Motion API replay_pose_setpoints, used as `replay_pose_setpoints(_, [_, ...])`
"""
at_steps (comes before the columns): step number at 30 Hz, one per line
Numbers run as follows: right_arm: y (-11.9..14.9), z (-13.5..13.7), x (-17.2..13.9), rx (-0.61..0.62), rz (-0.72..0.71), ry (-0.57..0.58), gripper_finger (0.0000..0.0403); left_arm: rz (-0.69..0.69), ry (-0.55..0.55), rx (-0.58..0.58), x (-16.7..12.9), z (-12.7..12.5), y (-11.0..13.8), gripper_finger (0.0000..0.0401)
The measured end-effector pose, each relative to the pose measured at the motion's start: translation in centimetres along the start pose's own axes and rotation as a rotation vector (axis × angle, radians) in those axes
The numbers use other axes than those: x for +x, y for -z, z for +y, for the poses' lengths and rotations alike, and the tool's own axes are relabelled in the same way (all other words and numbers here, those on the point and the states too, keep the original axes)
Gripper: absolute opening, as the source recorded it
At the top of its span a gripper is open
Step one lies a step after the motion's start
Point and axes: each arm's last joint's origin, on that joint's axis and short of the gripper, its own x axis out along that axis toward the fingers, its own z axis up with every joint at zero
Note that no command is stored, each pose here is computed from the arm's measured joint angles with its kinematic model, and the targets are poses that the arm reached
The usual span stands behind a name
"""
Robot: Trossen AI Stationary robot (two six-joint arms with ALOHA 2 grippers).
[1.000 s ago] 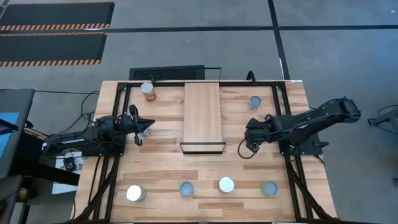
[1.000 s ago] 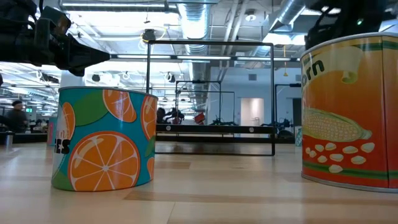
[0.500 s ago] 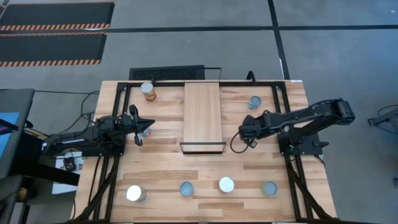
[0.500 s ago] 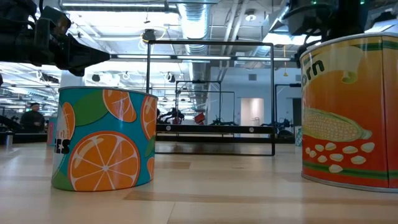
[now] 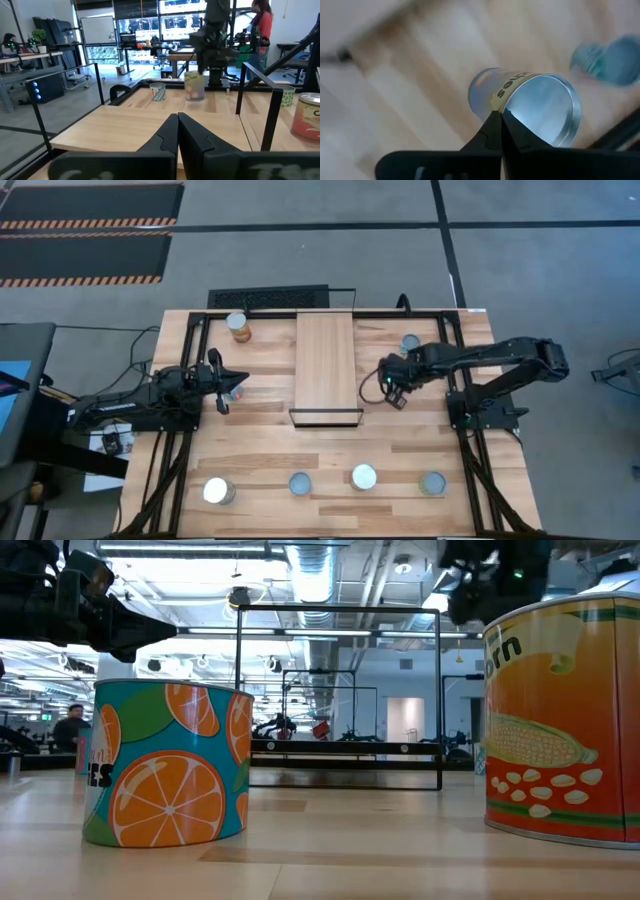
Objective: Pick and place cans onto a shelf
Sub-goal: Put the top large canned peaches on the shelf
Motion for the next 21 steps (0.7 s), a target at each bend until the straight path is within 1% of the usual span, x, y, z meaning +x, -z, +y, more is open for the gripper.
replay_pose_setpoints(6, [-3.2,-1.1,-2.8,0.072,-0.116,-0.028,0.0004,-0.001,0.000,0.000,0.0,0.0,0.0,0.0000])
replay_pose_setpoints(9, [-5.9,-1.7,-3.8,0.087,-0.176,-0.029,0.0005,0.000,0.000,0.003,0.0,0.0,0.0,0.0000])
replay_pose_setpoints(12, [-9.3,-2.3,-4.3,0.045,-0.225,-0.015,0.0005,0.000,0.000,-0.001,0.0,0.0,0.0,0.0000])
replay_pose_setpoints(17, [-15.3,-3.3,-3.0,-0.064,-0.230,0.022,0.0004,0.000,0.000,0.000,0.0,0.0,0.0,0.0000])
replay_pose_setpoints(21, [-19.2,-4.2,-1.2,-0.131,-0.213,0.006,0.0004,0.000,0.000,0.003,0.0,0.0,0.0,0.0000])
